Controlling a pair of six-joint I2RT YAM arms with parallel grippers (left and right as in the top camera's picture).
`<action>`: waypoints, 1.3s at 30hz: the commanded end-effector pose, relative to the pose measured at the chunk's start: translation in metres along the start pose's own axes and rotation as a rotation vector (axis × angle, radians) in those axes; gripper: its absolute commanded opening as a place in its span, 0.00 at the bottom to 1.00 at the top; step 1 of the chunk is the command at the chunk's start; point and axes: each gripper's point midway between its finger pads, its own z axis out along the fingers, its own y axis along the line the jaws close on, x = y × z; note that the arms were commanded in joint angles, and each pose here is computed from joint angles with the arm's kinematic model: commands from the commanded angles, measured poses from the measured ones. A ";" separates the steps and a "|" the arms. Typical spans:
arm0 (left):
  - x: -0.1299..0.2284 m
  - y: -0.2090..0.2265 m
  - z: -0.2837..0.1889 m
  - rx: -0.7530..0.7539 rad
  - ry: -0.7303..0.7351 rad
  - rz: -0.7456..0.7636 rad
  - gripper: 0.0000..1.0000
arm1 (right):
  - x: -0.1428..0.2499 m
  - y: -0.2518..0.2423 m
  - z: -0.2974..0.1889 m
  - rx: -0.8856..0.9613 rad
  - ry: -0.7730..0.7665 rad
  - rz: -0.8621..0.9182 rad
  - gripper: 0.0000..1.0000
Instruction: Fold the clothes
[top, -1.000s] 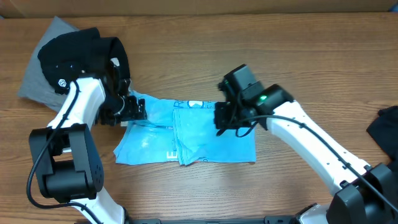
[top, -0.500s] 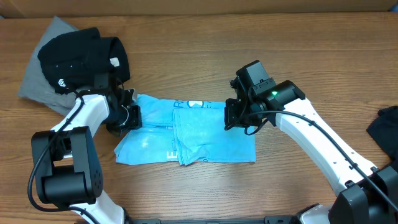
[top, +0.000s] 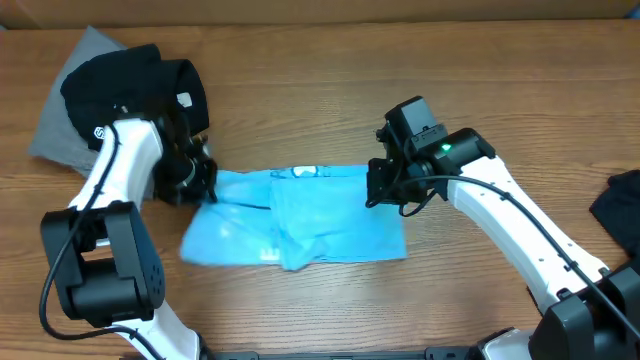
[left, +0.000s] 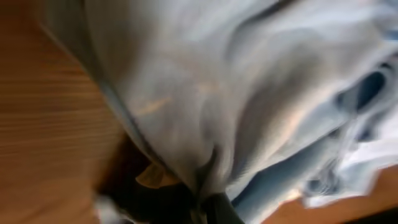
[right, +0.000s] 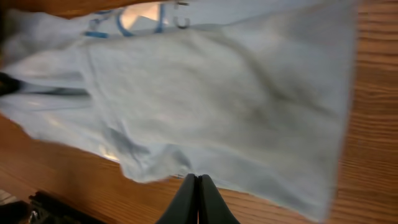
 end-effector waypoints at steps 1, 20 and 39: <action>-0.026 -0.003 -0.051 -0.045 -0.106 0.035 0.04 | -0.013 -0.006 -0.020 -0.002 -0.067 0.016 0.04; 0.002 -0.200 -0.028 0.001 -0.117 0.249 0.06 | -0.039 -0.067 -0.058 0.019 -0.172 0.207 0.04; 0.041 -0.247 0.018 -0.014 -0.060 0.282 0.59 | -0.037 -0.071 -0.059 0.027 -0.164 0.177 0.04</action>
